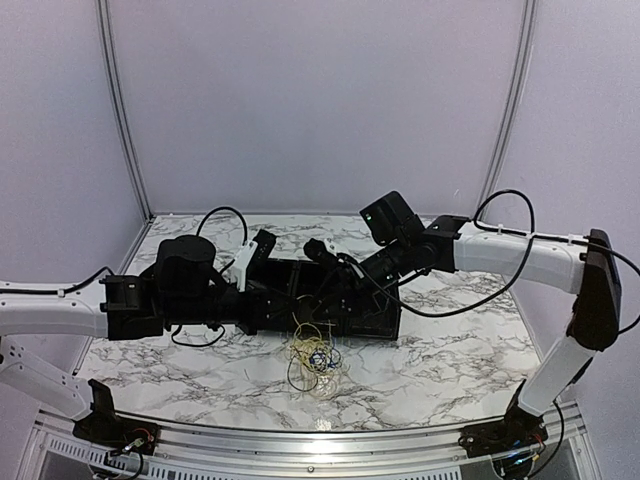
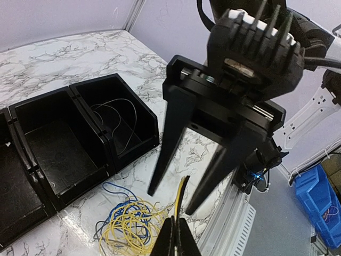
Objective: Untangle the cables
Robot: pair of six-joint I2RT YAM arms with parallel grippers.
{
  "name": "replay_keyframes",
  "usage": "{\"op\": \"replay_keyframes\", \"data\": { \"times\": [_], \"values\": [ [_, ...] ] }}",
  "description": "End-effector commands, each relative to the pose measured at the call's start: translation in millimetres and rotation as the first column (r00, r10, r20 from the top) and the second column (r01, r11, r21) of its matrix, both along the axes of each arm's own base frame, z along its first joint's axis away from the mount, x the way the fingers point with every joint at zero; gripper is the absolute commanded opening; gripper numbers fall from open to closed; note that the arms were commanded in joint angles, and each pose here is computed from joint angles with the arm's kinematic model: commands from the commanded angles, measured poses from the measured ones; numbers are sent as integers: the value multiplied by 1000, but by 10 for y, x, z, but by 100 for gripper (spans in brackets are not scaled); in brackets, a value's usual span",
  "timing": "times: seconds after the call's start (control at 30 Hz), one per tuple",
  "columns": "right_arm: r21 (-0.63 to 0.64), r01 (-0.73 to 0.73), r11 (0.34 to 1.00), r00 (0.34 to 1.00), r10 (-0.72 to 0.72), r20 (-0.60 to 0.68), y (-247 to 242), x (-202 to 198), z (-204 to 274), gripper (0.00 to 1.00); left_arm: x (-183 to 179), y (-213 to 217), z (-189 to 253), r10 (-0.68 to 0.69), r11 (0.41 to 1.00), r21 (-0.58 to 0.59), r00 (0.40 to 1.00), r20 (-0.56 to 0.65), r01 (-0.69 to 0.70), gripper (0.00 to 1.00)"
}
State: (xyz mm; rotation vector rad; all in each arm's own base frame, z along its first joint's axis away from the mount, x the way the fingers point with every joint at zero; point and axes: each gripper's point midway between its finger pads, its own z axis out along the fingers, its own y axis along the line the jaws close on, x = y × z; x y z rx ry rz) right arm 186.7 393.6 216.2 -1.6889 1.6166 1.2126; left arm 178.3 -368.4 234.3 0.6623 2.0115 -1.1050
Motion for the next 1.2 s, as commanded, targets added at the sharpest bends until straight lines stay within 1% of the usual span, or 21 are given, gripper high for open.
{"op": "replay_keyframes", "data": {
  "times": [0.0, 0.07, 0.1, 0.13, 0.23, 0.33, 0.4, 0.47, 0.6, 0.7, 0.77, 0.83, 0.97, 1.07, 1.17],
  "values": [
    [27, 20, 999, 1000, -20, 8, 52, 32, 201, 1, 53, 3, 66, 25, 999, -34, 999, 45, -24, 16],
    [48, 24, 999, 999, -26, 27, 43, 30, 326, 0, 107, 8, -47, 57, 998, -24, 997, 50, -56, 34],
    [58, 24, 998, 999, -26, 37, 35, 25, 389, 0, 123, 3, -97, 68, 997, -30, 996, 60, -66, 40],
    [68, 23, 997, 999, -26, 47, 27, 14, 447, 0, 155, 5, -130, 89, 995, -48, 993, 79, -85, 44],
    [84, 18, 996, 998, -23, 58, -4, -22, 542, 0, 217, -21, -160, 135, 983, -143, 981, 143, -114, 48],
    [84, 17, 996, 999, -21, 48, -32, -52, 533, 0, 268, -137, -187, 145, 972, -210, 974, 172, -108, 47],
    [84, 19, 996, 999, -23, 44, -44, -62, 523, 0, 273, -260, -276, 127, 973, -214, 977, 173, -89, 47],
    [90, 15, 996, 999, -19, 45, -51, -82, 546, 0, 265, -380, -407, 110, 973, -216, 982, 155, -75, 44],
    [118, -14, 993, 999, 8, 52, -69, -134, 710, 0, 292, -595, -793, 92, 977, -198, 992, 87, -74, 31],
    [153, -45, 987, 997, 35, 64, -83, -197, 925, 0, 276, -679, -969, 87, 972, -225, 994, 59, -71, 22],
    [177, -58, 983, 995, 43, 88, -102, -214, 1125, 0, 254, -741, -1085, 71, 969, -239, 997, 33, -61, 19],
    [225, -71, 972, 991, 43, 126, -125, -226, 1464, 0, 231, -794, -1186, 59, 966, -254, 998, 8, -55, 18],
    [315, -111, 943, 986, 65, 151, -222, -270, 2028, 0, 176, -889, -1323, 23, 956, -290, 999, -42, -34, 14],
    [376, -126, 918, 983, 65, 172, -304, -227, 2367, 0, 172, -922, -1438, 17, 955, -293, 997, -71, -37, 11],
    [441, -150, 885, 971, 48, 234, -435, -191, 2794, 0, 161, -944, -1535, 8, 959, -282, 996, -89, -33, 10]
  ]
}}
